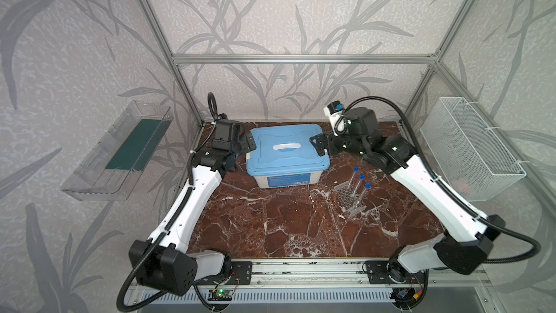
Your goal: Organize the chemistry lab equipment
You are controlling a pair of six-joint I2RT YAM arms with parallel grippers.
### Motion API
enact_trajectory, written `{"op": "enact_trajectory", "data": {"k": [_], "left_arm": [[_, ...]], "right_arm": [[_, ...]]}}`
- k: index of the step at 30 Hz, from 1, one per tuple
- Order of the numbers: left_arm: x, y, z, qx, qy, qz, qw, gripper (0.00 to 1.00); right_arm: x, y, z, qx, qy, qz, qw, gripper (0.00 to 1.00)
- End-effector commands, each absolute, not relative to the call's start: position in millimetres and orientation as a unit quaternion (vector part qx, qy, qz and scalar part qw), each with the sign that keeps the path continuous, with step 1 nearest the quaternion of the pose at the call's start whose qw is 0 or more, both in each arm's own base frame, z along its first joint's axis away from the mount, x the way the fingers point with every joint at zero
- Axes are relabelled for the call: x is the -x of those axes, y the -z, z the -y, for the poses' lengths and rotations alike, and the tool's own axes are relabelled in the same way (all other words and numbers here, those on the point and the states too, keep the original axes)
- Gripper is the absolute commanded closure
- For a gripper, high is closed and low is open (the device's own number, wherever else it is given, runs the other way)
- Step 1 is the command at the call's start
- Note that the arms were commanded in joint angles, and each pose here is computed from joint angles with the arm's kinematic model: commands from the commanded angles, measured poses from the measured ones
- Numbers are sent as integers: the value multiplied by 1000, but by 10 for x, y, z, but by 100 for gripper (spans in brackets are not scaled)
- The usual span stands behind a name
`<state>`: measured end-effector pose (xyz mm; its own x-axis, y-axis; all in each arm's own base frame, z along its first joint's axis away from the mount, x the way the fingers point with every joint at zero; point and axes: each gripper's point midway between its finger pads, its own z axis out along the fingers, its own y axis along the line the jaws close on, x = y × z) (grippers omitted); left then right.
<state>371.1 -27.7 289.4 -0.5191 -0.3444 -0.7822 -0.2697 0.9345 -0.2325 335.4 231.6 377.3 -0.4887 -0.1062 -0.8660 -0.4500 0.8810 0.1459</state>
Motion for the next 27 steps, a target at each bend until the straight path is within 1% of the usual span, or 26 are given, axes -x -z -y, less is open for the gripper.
{"op": "enact_trajectory", "data": {"k": [1,4,7,11,14,17,21,24,27], "left_arm": [[-3531,-2780,116,188,41,-873,449,1],[-3419,-2616,-58,202,22,-873,443,1],[-3351,-2438,-164,196,-10,-878,436,1],[-3327,-2227,-261,210,-29,-879,428,1],[-3319,-2158,-318,218,-40,-875,430,1],[-3308,-2118,-401,227,-59,-866,441,1],[-3350,-1956,-507,228,-87,-846,473,1],[-3381,-1829,-618,220,-129,-840,479,1],[-3413,-1818,-628,201,-139,-825,509,1]], "right_arm": [[-3373,-3533,-1699,105,-123,-870,466,1],[-3368,-3323,-1122,23,-124,-880,458,1],[-3348,-2992,-521,-78,-87,-889,442,1],[-3337,-2582,-83,-138,-61,-902,406,1],[-3345,-2301,83,-157,-38,-907,389,1],[-3368,-2095,143,-153,-21,-906,394,1],[-3418,-1771,177,-153,-19,-906,395,1],[-3407,-1502,268,-176,-15,-913,367,1],[-3412,-1314,268,-158,-10,-918,364,1]]}}
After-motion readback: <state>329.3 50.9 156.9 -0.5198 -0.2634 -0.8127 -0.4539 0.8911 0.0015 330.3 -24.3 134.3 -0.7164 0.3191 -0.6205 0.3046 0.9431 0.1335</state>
